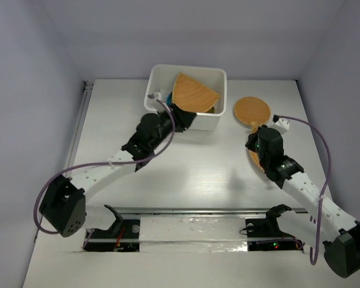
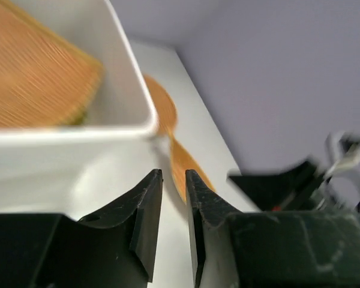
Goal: Place the plates into the plastic bin on the countertop
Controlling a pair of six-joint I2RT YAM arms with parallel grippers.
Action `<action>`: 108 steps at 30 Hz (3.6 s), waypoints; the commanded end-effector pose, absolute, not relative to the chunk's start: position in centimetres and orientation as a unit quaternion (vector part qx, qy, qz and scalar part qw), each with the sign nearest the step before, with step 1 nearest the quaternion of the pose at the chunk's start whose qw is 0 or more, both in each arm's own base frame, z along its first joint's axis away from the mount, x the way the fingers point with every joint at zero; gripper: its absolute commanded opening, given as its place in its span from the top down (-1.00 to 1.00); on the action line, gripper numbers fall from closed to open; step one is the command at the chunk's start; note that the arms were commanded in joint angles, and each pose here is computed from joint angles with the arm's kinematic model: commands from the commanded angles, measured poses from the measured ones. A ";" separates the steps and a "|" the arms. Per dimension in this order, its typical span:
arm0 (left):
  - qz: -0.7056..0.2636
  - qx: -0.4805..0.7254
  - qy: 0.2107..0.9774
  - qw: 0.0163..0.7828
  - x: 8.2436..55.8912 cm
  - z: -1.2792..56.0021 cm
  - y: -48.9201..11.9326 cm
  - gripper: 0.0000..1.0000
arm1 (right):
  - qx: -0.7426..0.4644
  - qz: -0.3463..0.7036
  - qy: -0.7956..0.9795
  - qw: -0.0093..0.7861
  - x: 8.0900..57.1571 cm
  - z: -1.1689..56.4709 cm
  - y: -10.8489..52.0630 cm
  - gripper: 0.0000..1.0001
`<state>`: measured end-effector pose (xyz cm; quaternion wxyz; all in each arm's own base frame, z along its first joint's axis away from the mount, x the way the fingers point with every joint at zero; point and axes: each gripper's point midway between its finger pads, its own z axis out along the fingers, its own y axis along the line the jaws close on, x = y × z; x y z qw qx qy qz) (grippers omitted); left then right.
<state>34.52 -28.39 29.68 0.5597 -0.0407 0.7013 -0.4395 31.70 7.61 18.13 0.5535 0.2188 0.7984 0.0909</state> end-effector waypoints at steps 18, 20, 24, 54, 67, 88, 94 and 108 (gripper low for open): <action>-0.408 0.112 0.830 0.364 29.7 11.0 -54.7 0.20 | 0.211 0.217 0.636 0.710 25.2 40.6 5.2 0.80; -0.406 0.107 0.836 0.354 29.9 10.1 -55.4 0.11 | 0.203 0.228 0.633 0.711 25.0 40.5 5.6 0.77; -0.398 0.106 0.844 0.344 30.3 8.7 -57.0 0.06 | 0.190 0.238 0.634 0.711 24.7 40.5 6.0 0.74; -0.475 0.035 0.766 0.431 31.0 19.4 -47.4 1.00 | 0.181 0.239 0.624 0.721 25.7 42.3 6.5 1.00; -0.495 -0.053 0.675 0.544 30.5 29.8 -30.8 1.00 | 0.269 0.201 0.653 0.679 34.4 36.7 4.0 1.00; -0.469 -0.091 0.673 0.565 43.5 34.2 -25.8 1.00 | 0.501 0.257 0.706 0.430 47.4 11.5 -5.6 -0.09; -0.454 -0.106 0.693 0.549 46.6 32.0 -26.1 1.00 | 0.504 0.266 0.710 0.415 48.5 10.6 -5.4 0.00; -0.449 -0.219 0.715 0.488 53.7 26.1 -26.0 0.94 | 0.501 0.246 0.737 0.381 48.4 9.6 -5.6 0.05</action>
